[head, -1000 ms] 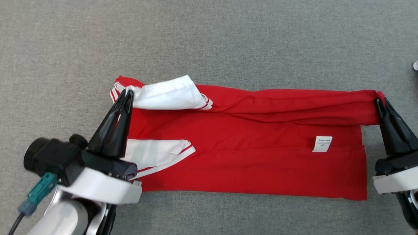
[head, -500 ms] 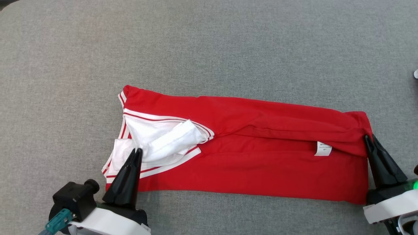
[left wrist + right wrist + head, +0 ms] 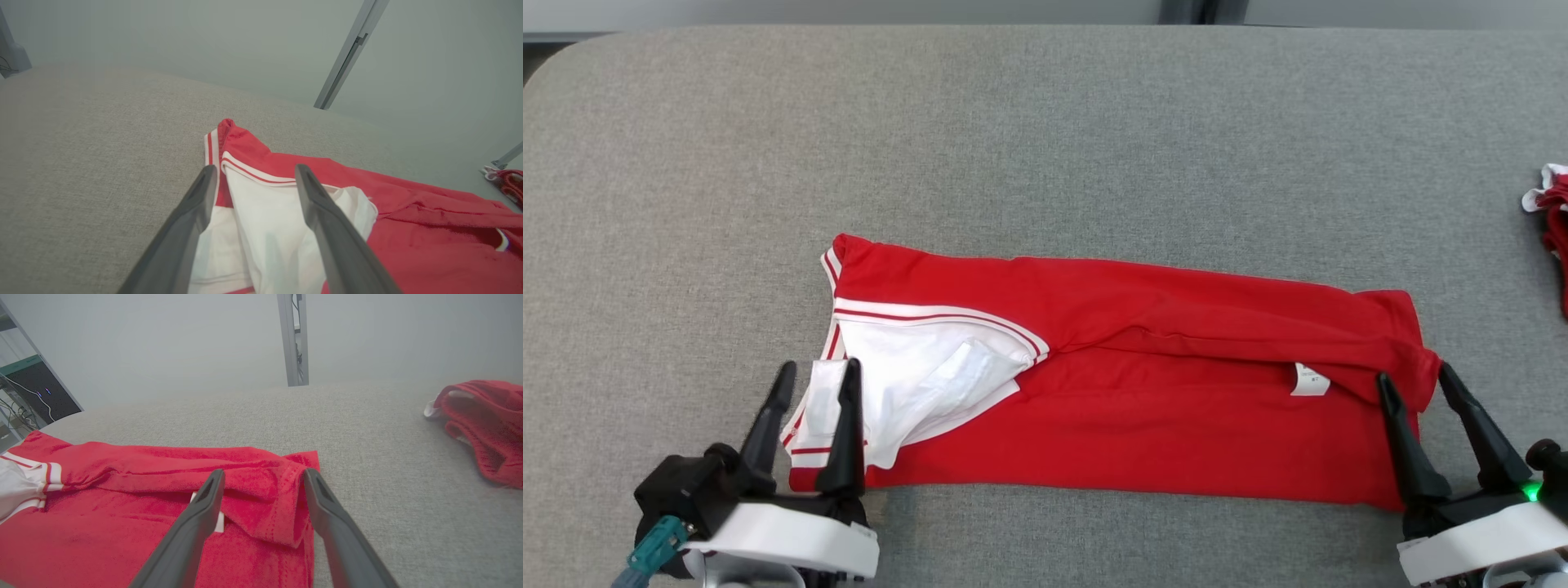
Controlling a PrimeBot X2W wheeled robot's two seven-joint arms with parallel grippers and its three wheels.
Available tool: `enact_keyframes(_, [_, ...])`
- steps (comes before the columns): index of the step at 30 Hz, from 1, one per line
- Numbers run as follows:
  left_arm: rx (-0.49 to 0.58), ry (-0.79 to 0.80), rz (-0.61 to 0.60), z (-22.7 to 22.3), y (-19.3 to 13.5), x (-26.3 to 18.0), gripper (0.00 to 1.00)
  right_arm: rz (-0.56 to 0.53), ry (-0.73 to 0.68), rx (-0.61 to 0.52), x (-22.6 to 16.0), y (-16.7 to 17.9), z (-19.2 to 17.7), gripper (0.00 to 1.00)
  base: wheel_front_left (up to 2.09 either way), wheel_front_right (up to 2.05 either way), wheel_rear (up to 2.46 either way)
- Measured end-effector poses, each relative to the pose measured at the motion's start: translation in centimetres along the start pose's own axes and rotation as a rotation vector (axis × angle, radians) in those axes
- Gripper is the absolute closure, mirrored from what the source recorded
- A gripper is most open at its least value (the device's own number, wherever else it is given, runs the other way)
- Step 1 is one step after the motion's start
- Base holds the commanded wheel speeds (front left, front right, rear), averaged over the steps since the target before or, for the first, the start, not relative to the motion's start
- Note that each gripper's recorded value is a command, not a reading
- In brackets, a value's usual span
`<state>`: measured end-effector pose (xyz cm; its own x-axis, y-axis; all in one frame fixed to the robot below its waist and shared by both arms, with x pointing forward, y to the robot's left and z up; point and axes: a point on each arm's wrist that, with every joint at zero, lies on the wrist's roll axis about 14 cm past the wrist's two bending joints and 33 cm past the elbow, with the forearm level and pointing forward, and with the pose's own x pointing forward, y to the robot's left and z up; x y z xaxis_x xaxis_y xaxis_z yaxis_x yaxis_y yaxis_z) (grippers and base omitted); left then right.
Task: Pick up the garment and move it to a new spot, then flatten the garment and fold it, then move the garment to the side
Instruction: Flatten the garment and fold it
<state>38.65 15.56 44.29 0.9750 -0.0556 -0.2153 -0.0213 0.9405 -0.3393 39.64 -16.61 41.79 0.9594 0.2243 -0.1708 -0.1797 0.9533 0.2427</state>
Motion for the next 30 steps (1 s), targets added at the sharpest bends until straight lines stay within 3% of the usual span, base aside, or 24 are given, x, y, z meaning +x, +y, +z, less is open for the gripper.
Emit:
enact_keyframes(8, [0.100,-0.277,0.008,7.1,-0.8,1.0,0.00,-0.050,-0.121,-0.029,-0.3,-0.7,3.7,0.00,0.00,0.00,0.00])
enact_keyframes(14, [0.202,-0.402,-0.001,10.5,-1.2,0.1,0.00,-0.088,-0.186,-0.078,-0.9,-1.5,6.2,0.00,0.00,0.00,0.00])
enact_keyframes(30, [0.261,-0.327,0.011,8.2,1.3,-1.5,0.00,-0.113,-0.158,-0.076,-3.0,-1.0,5.8,0.00,0.00,0.00,0.00])
